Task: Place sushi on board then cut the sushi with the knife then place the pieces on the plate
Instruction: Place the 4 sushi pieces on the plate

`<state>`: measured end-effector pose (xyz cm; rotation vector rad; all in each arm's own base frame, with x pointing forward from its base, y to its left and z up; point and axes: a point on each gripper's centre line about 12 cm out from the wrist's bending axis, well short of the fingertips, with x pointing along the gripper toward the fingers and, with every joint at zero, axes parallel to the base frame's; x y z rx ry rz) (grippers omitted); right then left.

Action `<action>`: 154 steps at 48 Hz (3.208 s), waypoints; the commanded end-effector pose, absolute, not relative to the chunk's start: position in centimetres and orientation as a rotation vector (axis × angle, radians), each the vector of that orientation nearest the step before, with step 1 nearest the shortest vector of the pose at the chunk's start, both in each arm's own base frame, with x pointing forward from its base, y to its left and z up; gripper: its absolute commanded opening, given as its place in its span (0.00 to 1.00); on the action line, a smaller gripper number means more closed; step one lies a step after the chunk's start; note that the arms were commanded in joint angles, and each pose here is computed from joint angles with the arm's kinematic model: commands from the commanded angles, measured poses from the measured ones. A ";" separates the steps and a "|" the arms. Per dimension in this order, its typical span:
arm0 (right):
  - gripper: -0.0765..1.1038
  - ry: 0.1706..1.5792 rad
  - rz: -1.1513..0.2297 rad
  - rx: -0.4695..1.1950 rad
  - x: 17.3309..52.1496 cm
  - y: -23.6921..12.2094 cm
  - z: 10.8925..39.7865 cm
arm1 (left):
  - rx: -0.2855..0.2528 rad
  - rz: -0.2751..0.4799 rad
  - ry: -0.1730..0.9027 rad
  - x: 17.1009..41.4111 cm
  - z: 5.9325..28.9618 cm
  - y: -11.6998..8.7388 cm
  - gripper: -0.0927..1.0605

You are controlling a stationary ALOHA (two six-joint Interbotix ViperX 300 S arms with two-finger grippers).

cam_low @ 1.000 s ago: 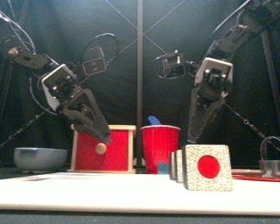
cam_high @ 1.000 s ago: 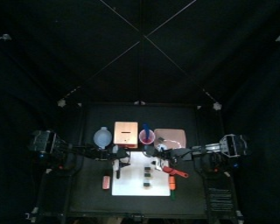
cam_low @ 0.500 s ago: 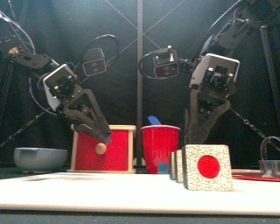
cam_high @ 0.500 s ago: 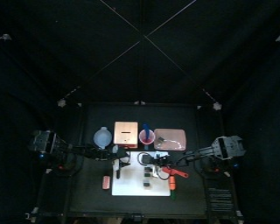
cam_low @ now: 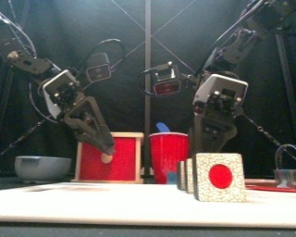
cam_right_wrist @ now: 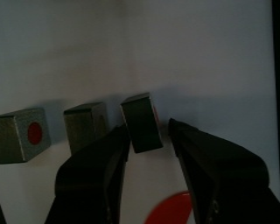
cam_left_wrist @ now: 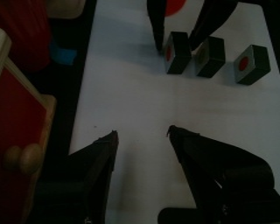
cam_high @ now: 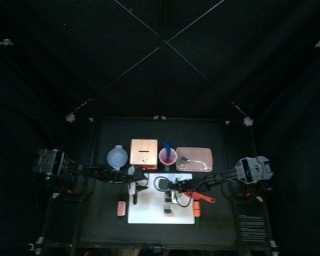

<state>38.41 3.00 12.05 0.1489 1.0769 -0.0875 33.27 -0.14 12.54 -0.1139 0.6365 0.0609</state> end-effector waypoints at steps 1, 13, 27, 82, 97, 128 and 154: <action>0.53 0.997 -0.084 0.178 38.9 2.9 14.4 | -0.117 0.064 0.618 33.6 13.0 0.0 0.83; 0.54 0.972 -0.178 0.265 35.5 -0.2 16.8 | -0.118 0.065 0.623 33.5 12.9 0.0 0.83; 0.54 0.997 -0.401 0.385 29.1 -7.0 17.8 | -0.118 0.064 0.632 33.4 12.8 0.0 0.83; 0.75 1.058 -0.654 0.415 24.9 -14.5 17.7 | -0.130 0.079 0.640 33.3 12.5 0.3 0.83; 0.75 0.908 -0.263 0.224 30.8 -3.6 20.9 | -0.132 0.080 0.636 33.3 12.6 0.2 0.83; 0.76 0.870 0.052 0.132 37.4 7.4 16.7 | -0.148 0.084 0.634 33.4 12.7 0.1 0.83; 0.69 0.956 0.007 0.167 39.2 7.0 13.6 | -0.147 0.083 0.645 33.1 12.4 0.0 0.83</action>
